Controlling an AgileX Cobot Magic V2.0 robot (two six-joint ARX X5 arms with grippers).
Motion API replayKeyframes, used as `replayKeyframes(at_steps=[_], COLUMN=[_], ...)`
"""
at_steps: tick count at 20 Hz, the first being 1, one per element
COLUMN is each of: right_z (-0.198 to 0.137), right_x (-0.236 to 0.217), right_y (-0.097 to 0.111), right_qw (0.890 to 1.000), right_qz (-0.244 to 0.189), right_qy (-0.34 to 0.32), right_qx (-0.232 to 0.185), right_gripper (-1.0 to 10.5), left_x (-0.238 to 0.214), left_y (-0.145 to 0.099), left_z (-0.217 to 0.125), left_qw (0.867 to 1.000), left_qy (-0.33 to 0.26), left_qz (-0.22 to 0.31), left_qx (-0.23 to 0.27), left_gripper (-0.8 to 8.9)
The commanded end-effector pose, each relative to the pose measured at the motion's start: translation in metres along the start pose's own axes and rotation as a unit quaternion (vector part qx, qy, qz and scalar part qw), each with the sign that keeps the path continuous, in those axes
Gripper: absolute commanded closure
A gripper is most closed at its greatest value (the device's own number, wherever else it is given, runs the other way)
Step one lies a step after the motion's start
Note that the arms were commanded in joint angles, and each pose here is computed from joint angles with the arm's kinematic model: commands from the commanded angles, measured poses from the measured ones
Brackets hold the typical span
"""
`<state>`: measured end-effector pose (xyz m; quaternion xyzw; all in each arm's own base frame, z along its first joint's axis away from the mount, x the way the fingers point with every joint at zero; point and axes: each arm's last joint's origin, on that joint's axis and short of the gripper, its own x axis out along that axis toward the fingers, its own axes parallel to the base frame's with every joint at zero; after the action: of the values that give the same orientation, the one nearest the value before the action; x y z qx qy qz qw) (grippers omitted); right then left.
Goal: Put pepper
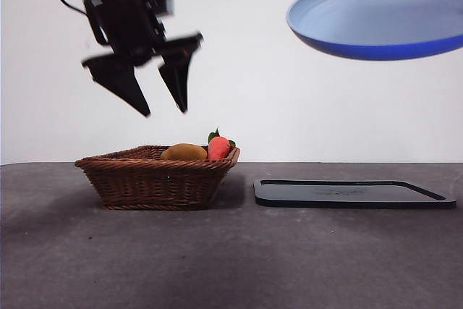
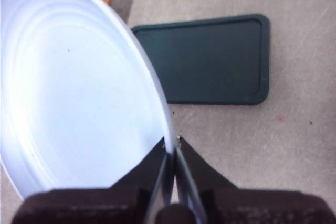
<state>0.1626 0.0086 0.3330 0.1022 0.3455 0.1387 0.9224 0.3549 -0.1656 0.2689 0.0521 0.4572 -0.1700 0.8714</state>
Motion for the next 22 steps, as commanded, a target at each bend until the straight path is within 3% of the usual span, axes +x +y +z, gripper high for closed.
replayKeyframes(at_steps=[1,13,22], right_z=[0.004,0.004,0.004], right_x=[-0.005,-0.004,-0.004], right_y=[0.002,0.002,0.002], right_qw=[1.0,1.0,1.0], right_qz=[0.003,0.004,0.004], right_qy=[-0.017,-0.013,-0.014], right_qx=[0.001,-0.006,-0.01], right_gripper=[9.4,9.4,9.4], left_x=[0.023,0.088,0.093], left_y=[-0.004,-0.004,-0.009], left_z=[0.005,-0.01,-0.014], left_qw=[1.0,0.997,0.997], left_qy=[0.013,0.066,0.076], left_qz=[0.003,0.02,0.022], left_qx=[-0.013,-0.031,-0.027], left_gripper=[4.64,4.64,5.0])
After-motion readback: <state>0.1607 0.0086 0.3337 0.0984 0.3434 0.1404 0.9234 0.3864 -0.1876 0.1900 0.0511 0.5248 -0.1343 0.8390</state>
